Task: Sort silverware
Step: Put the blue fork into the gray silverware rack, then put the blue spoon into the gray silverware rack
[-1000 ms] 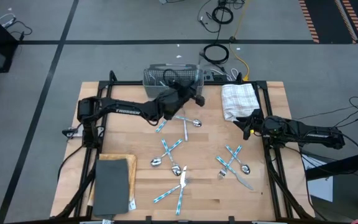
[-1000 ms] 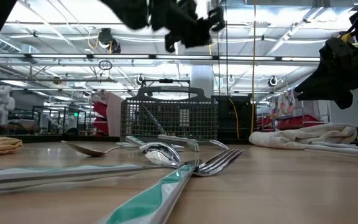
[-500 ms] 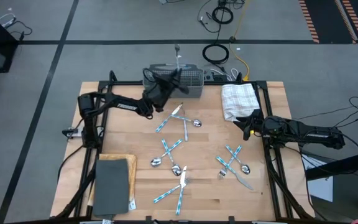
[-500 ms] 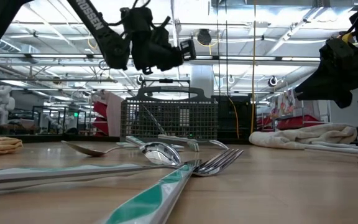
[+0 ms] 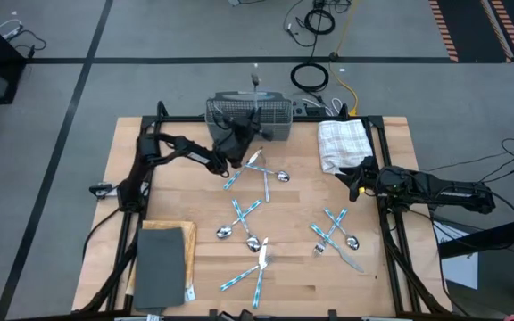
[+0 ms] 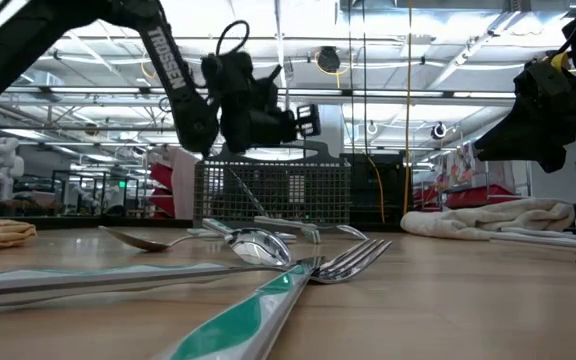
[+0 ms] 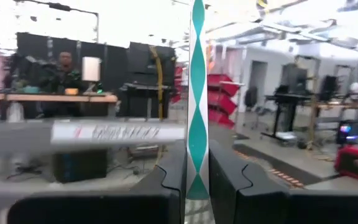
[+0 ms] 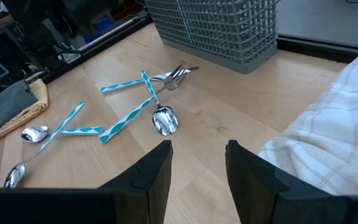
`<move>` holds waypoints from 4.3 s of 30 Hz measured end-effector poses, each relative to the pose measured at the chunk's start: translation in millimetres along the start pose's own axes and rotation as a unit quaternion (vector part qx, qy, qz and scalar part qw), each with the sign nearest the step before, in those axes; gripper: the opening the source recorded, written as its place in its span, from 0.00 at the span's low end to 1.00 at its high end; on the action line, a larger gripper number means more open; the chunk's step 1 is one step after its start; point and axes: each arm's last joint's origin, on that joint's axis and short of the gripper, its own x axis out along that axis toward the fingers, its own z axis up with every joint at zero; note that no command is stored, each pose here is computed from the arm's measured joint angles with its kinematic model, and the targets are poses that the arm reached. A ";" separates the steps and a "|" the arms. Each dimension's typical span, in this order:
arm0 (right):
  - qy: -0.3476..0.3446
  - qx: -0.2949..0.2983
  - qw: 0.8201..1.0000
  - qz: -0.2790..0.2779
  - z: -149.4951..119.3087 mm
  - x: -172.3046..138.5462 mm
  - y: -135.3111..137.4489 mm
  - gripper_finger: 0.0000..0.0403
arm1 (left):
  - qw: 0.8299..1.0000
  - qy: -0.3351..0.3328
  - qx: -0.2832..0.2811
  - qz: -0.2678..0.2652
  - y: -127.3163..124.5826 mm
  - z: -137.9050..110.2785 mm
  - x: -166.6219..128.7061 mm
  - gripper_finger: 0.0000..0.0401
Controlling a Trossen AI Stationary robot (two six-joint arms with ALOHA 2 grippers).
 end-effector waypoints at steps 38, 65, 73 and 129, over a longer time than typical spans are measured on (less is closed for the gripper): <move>-0.002 -0.006 1.000 -0.002 0.2 0.0 -0.1 0.35 | 0.995 0.055 0.060 0.052 -14.4 -14.9 16.1 0.28; 0.019 0.024 0.999 0.023 -1.1 0.6 1.7 0.35 | 0.863 0.273 -0.009 -0.425 -42.8 198.4 -76.9 0.28; 0.222 0.058 0.966 0.119 -18.6 12.8 10.9 0.35 | 0.779 0.349 -0.005 -0.521 -52.3 220.0 -136.8 0.28; 0.518 -0.156 0.826 -0.155 -47.4 85.4 109.6 0.04 | 0.777 0.444 0.085 -0.437 -9.0 250.7 -217.9 0.28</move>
